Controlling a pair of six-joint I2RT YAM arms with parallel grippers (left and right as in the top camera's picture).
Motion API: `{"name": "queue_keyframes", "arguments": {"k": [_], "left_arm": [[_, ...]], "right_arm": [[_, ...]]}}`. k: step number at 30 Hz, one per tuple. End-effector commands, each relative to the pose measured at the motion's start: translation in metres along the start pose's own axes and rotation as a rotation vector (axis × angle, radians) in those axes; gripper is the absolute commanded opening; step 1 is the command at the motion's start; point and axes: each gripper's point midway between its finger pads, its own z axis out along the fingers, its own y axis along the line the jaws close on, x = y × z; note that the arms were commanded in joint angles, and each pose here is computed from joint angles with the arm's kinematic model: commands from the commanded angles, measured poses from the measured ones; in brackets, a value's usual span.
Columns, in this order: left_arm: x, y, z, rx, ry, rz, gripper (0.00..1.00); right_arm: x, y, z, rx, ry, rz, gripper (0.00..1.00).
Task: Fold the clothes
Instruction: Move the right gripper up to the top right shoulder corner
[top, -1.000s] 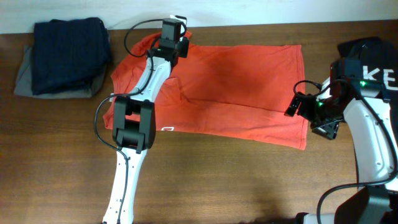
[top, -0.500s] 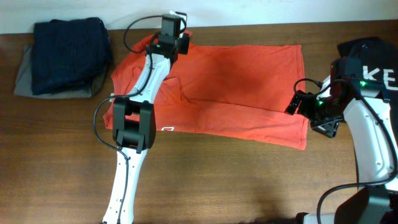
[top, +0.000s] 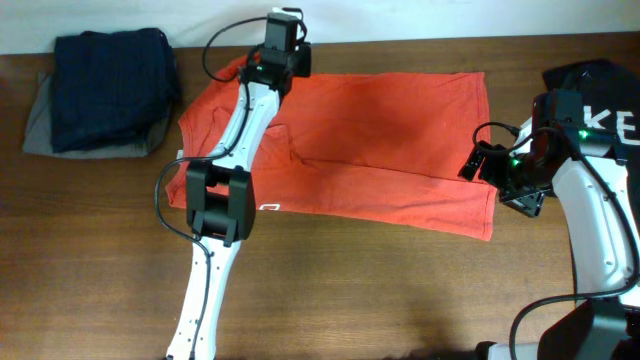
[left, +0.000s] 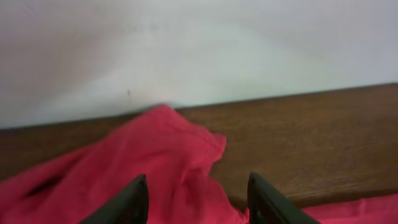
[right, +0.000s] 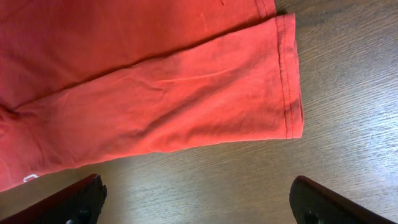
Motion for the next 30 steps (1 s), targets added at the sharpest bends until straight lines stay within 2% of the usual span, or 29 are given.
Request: {"name": "queue_keyframes", "arguments": {"k": [1,12,15,16,18,19,23,27,30], "left_arm": [[0.027,-0.009,0.018,0.013,0.036,-0.006,0.51],[0.038,-0.007,0.031,0.002,0.029,-0.005,0.5],[0.034,-0.003,0.032,-0.02,0.011,-0.003,0.34],[0.033,-0.001,0.032,-0.021,0.01,-0.005,0.21],[0.033,0.001,0.032,-0.023,0.011,-0.006,0.12],[0.033,0.001,0.031,-0.023,0.01,-0.007,0.01],[0.024,0.0,0.026,-0.021,0.002,-0.008,0.01],[0.015,0.0,0.019,-0.022,0.003,-0.008,0.01],[0.017,0.001,0.017,-0.025,0.019,-0.007,0.01]], "right_arm": [[0.002,0.001,0.0,-0.005,0.003,-0.012,0.99],[0.004,0.0,0.0,-0.001,0.014,-0.009,0.99],[0.004,0.0,0.0,-0.001,0.013,-0.009,0.99],[0.003,0.001,0.0,-0.002,0.01,-0.01,0.99],[-0.001,0.002,0.0,-0.009,-0.008,-0.015,0.98],[-0.012,0.006,0.0,-0.024,-0.051,-0.026,0.93],[-0.047,0.017,0.0,-0.061,-0.183,-0.058,0.79],[-0.099,0.033,0.006,-0.114,-0.337,-0.089,0.73],[-0.128,0.043,0.012,-0.135,-0.367,-0.097,0.72]]}}
